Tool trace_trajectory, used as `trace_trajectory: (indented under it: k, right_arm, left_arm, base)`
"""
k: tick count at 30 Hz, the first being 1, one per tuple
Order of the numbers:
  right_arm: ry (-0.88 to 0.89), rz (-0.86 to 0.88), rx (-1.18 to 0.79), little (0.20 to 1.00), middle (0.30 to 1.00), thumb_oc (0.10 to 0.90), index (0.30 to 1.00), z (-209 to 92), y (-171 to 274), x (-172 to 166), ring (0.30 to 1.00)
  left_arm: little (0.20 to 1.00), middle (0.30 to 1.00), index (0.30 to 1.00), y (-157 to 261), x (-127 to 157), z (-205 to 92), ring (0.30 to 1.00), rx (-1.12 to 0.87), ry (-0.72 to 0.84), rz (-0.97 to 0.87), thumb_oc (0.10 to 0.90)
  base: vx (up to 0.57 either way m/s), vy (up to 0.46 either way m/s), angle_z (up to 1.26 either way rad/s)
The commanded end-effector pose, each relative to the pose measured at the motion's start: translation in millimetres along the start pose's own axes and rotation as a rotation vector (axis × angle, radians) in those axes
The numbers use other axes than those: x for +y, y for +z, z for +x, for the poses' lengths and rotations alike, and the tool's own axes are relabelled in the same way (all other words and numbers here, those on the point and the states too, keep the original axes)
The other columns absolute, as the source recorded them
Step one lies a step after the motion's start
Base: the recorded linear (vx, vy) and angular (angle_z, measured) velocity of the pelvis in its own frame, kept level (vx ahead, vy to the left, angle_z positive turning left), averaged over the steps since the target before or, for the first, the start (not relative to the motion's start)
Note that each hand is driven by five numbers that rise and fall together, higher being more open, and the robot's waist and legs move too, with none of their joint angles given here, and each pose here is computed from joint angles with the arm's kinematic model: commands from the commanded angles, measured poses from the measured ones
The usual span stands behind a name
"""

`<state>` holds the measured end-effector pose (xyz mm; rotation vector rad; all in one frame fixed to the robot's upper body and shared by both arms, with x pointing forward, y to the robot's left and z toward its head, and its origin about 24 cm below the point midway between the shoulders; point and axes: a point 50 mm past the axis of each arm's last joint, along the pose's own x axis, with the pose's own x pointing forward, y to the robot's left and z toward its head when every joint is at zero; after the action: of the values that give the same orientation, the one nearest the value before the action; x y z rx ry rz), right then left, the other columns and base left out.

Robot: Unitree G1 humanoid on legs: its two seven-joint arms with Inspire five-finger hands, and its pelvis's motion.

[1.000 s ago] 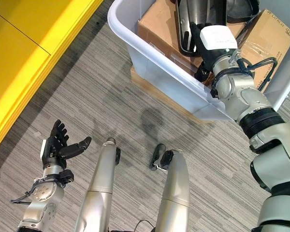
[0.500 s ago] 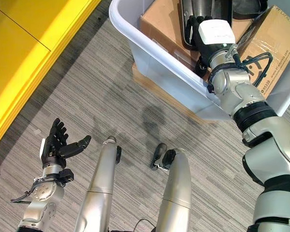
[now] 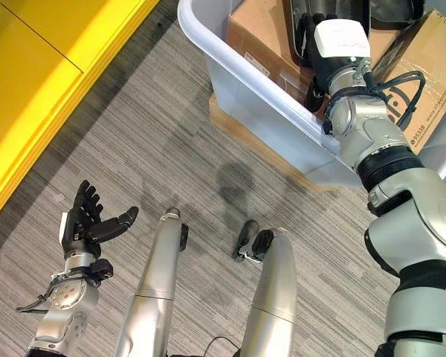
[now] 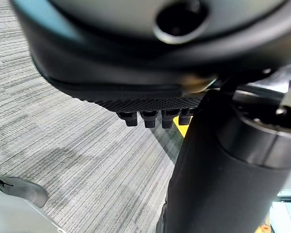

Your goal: Move parts from the plastic box to the shelf.

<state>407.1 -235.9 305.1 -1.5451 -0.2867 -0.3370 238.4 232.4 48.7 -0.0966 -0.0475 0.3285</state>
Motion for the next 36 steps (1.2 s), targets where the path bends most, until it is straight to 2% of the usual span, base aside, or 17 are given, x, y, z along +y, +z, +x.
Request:
trace_trajectory:
  k: [1,2,3,10,36]
  right_arm:
    - [-0.145,-0.064,0.056,1.000,1.000,0.900,1.000,7,-9,-32,1.000]
    - [-0.143,-0.063,0.055,0.528,0.528,0.563,0.528,7,-9,-31,0.528]
    - [-0.140,-0.065,0.054,0.300,0.300,0.400,0.300,7,-8,-30,0.300]
    - [-0.116,-0.091,0.028,0.300,0.300,0.400,0.300,6,-4,-26,0.300]
    - [-0.104,0.024,-0.062,0.300,0.300,0.400,0.300,-3,13,-6,0.300]
  left_arm:
    - [1.000,1.000,1.000,41,-3,0,1.000,-0.222,-0.016,-0.058,0.900]
    - [1.000,1.000,1.000,41,-3,0,1.000,-0.222,-0.015,-0.058,0.900]
    - [1.000,1.000,1.000,42,-4,1,1.000,-0.224,-0.017,-0.058,0.900]
    - [1.000,1.000,1.000,41,-4,2,1.000,-0.222,-0.016,-0.049,0.900]
    - [1.000,1.000,1.000,47,-1,12,1.000,-0.243,-0.083,0.018,0.900]
  base:
    - [0.00,0.000,0.00]
    - [0.00,0.000,0.00]
    - [0.00,0.000,0.00]
    - [0.00,0.000,0.00]
    - [-0.01,0.007,-0.01]
